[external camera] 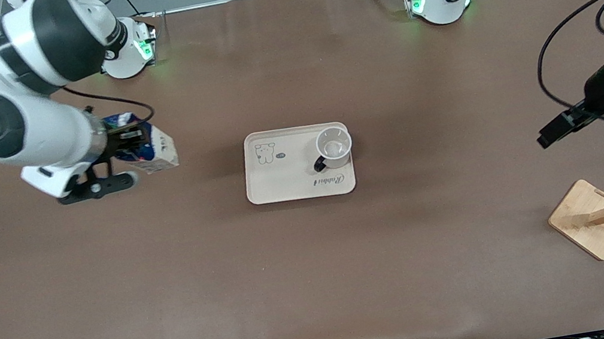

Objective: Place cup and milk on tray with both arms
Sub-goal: 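Release the mug and raise the left gripper while the right gripper carries the carton, then lower the milk carton onto the tray beside the mug with the right gripper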

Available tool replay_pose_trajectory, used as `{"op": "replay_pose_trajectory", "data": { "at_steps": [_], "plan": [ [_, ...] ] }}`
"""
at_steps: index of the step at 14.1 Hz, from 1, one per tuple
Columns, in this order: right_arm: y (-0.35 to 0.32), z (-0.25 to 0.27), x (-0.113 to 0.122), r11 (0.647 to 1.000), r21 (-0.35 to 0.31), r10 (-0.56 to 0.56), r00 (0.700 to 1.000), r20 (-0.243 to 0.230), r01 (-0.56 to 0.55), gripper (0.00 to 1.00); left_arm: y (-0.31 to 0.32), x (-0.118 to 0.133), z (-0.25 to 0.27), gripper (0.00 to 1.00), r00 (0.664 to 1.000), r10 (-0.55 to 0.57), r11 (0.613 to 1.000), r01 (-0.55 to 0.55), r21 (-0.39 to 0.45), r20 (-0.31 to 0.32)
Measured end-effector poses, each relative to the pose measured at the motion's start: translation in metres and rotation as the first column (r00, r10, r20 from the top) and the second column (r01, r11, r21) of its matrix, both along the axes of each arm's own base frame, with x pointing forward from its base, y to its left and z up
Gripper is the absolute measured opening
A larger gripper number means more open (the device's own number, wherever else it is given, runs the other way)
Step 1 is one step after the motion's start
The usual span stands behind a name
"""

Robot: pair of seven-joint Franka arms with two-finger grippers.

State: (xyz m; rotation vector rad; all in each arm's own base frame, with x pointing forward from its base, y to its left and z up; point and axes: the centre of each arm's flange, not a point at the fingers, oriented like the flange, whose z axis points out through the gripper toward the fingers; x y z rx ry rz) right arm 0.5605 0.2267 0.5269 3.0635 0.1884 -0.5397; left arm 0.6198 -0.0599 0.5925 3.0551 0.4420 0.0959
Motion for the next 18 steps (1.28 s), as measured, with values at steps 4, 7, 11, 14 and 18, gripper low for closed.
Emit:
{"op": "replay_pose_trajectory", "data": {
  "at_steps": [4,7,11,14,18],
  "plan": [
    [0.035,-0.017,0.004,0.997,0.077,-0.015,1.000,0.009,0.014,0.49,-0.001,-0.041,0.044,1.00,0.996,-0.081,0.992,0.083,0.092,-0.024],
    [0.082,-0.039,0.002,0.995,0.095,0.010,0.998,0.058,-0.015,0.49,0.006,-0.071,0.058,1.00,0.989,-0.140,0.981,0.146,0.125,-0.049],
    [0.145,-0.090,-0.011,0.998,0.056,-0.009,0.998,0.059,0.006,0.49,0.019,-0.097,0.065,1.00,0.981,-0.186,0.974,0.192,0.124,-0.053],
    [0.156,-0.114,-0.012,0.999,0.040,0.002,0.999,0.041,-0.004,0.49,0.028,-0.099,0.064,1.00,0.980,-0.192,0.974,0.197,0.111,-0.056],
    [0.175,-0.137,-0.016,0.998,0.052,0.017,0.997,0.074,-0.021,0.49,0.022,-0.100,0.064,1.00,0.977,-0.202,0.972,0.208,0.110,-0.061]
  ]
}}
